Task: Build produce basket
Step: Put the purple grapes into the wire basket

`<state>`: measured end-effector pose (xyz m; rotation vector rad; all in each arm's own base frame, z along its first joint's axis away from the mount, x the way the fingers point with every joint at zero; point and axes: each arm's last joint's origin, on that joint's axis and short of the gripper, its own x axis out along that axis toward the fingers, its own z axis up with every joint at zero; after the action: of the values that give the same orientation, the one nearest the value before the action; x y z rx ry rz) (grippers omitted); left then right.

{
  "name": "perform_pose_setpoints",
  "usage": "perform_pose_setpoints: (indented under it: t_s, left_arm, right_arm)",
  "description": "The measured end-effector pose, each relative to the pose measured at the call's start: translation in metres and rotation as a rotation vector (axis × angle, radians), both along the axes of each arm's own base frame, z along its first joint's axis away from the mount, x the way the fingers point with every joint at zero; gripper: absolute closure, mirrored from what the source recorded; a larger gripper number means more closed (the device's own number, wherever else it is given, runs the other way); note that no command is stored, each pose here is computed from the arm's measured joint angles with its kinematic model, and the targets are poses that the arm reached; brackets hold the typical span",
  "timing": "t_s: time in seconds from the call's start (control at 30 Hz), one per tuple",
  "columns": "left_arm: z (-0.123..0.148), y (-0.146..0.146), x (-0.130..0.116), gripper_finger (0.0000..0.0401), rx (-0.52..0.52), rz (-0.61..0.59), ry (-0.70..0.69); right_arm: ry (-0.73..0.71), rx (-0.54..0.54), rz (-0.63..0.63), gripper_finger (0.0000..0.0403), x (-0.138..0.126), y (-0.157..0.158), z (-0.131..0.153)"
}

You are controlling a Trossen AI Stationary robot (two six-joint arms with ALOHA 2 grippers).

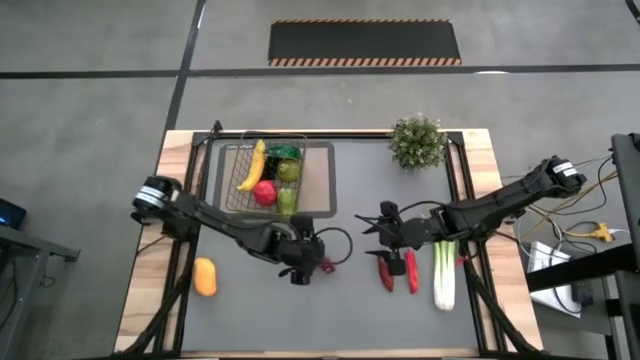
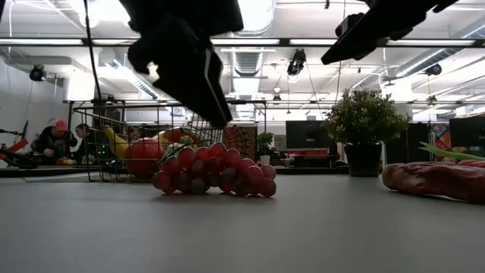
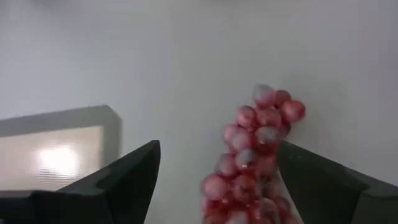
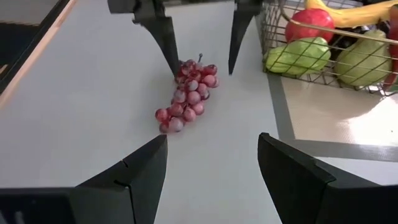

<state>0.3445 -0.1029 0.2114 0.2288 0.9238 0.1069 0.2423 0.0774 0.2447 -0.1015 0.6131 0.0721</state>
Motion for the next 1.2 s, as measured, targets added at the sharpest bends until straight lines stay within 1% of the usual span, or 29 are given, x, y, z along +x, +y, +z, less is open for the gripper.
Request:
perform_pose_setpoints:
  t_s: [0.1,0.27,0.4,0.5,0.7,0.83,0.93,1.03,1.2]
  left_arm:
    - [-0.012,-0.003,0.004,0.0102,-0.037,-0.011,0.034]
    - [-0.031,-0.004,0.008,0.0102,-0.072,0.016,0.088]
    - [-0.034,-0.005,0.008,0.0119,-0.092,0.026,0.098]
    - [-0.034,-0.005,0.009,0.0154,-0.095,0.028,0.094]
    - [-0.033,-0.005,0.008,0.0261,-0.094,0.029,0.099]
    - [-0.033,-0.005,0.008,0.0333,-0.112,0.019,0.104]
    - [-0.033,-0.005,0.008,0.0375,-0.113,0.018,0.104]
    - [-0.031,-0.004,0.007,0.0394,-0.114,0.016,0.104]
    - [-0.023,-0.003,0.004,0.0394,-0.122,0.012,0.088]
  right_arm:
    - [0.002,0.0,0.017,0.017,-0.002,0.004,-0.001]
    - [0.003,-0.001,0.04,0.017,-0.004,0.01,-0.002]
    - [-0.001,0.0,0.047,0.017,-0.004,0.011,-0.001]
    - [-0.002,-0.001,0.047,0.017,-0.004,0.011,-0.001]
    - [-0.01,0.001,0.047,0.017,-0.004,0.011,-0.001]
    - [-0.01,0.001,0.047,0.017,-0.004,0.011,0.0]
    - [-0.01,0.001,0.046,0.017,-0.004,0.011,0.0]
    - [-0.01,0.001,0.046,0.017,-0.004,0.011,0.0]
    - [-0.011,0.001,0.046,0.017,-0.004,0.011,0.0]
